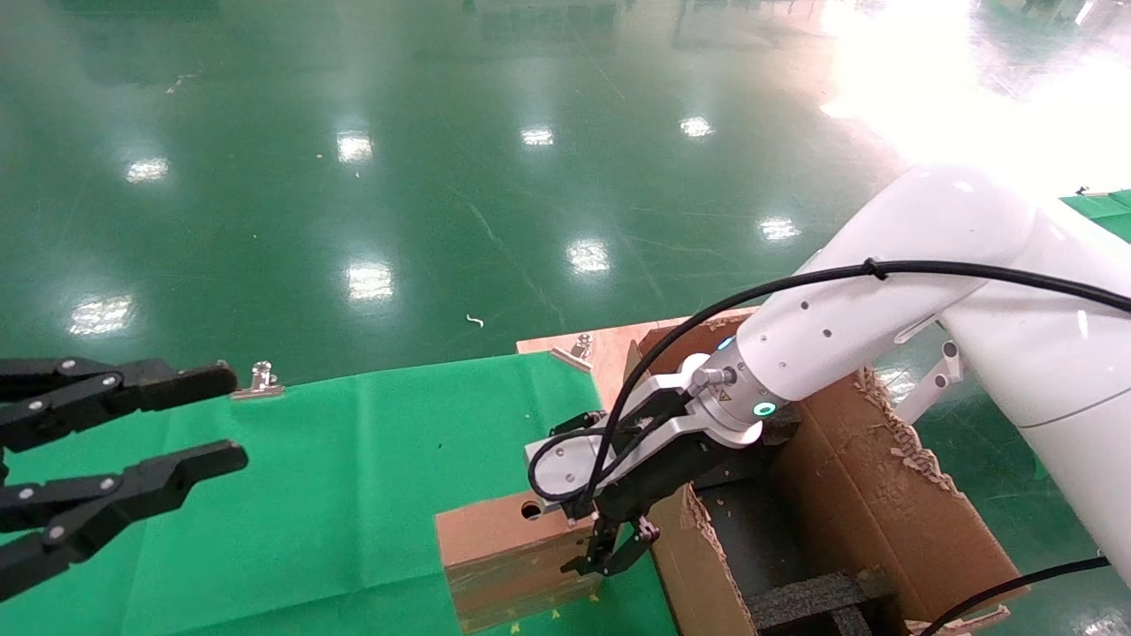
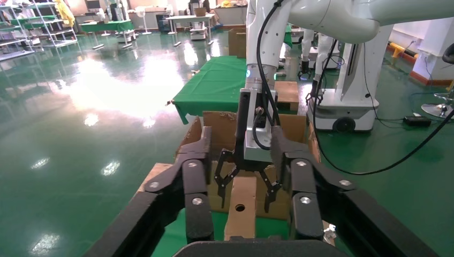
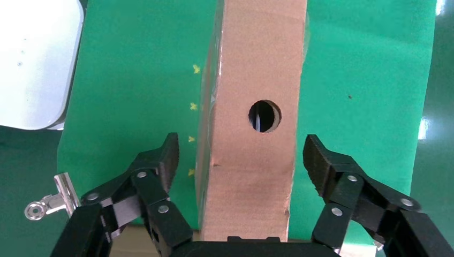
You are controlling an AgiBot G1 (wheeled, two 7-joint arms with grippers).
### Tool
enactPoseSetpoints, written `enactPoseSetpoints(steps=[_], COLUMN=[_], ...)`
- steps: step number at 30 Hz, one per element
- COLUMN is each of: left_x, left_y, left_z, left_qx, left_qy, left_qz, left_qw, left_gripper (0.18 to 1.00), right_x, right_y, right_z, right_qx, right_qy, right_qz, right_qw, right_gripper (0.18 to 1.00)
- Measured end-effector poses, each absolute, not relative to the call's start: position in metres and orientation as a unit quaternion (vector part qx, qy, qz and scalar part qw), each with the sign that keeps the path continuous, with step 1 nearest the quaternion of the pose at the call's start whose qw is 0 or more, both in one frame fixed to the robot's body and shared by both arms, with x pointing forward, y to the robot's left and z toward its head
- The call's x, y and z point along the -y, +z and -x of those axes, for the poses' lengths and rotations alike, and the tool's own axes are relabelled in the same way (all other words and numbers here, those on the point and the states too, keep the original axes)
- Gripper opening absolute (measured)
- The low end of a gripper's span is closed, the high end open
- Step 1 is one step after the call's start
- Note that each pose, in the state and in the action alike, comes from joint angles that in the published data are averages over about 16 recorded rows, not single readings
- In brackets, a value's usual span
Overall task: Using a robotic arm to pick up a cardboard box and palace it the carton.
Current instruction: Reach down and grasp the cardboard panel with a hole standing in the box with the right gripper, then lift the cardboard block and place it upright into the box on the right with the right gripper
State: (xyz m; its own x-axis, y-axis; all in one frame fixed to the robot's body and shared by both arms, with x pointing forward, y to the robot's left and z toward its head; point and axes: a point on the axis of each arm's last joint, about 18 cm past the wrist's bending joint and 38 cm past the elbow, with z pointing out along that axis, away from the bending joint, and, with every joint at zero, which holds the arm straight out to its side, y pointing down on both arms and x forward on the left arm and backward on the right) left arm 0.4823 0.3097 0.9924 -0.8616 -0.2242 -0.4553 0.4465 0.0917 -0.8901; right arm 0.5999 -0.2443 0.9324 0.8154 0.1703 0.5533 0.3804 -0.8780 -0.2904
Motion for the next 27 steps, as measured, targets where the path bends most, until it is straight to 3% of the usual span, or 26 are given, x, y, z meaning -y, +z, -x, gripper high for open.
enactPoseSetpoints(steps=[9, 18, 27], left_x=[-0.31, -0.31, -0.31], left_y=[0.992, 0.992, 0.992], left_z=[-0.482, -0.482, -0.482], left_qx=[-0.695, -0.695, -0.695], left_qy=[-0.669, -0.669, -0.669], left_qz=[-0.08, -0.08, -0.08], left_qw=[0.251, 0.251, 0.251], left_gripper=[0.554, 0.773, 0.915], right_x=[0.245, 0.245, 0.253], right_y=[0.932, 0.934, 0.97], right_z=[-0.6, -0.599, -0.598], right_qx=[0.147, 0.147, 0.146], right_qy=[-0.265, -0.267, -0.294], right_qz=[0.932, 0.931, 0.919], right_qw=[0.199, 0.202, 0.217], right_gripper=[0.752, 0.545, 0.429])
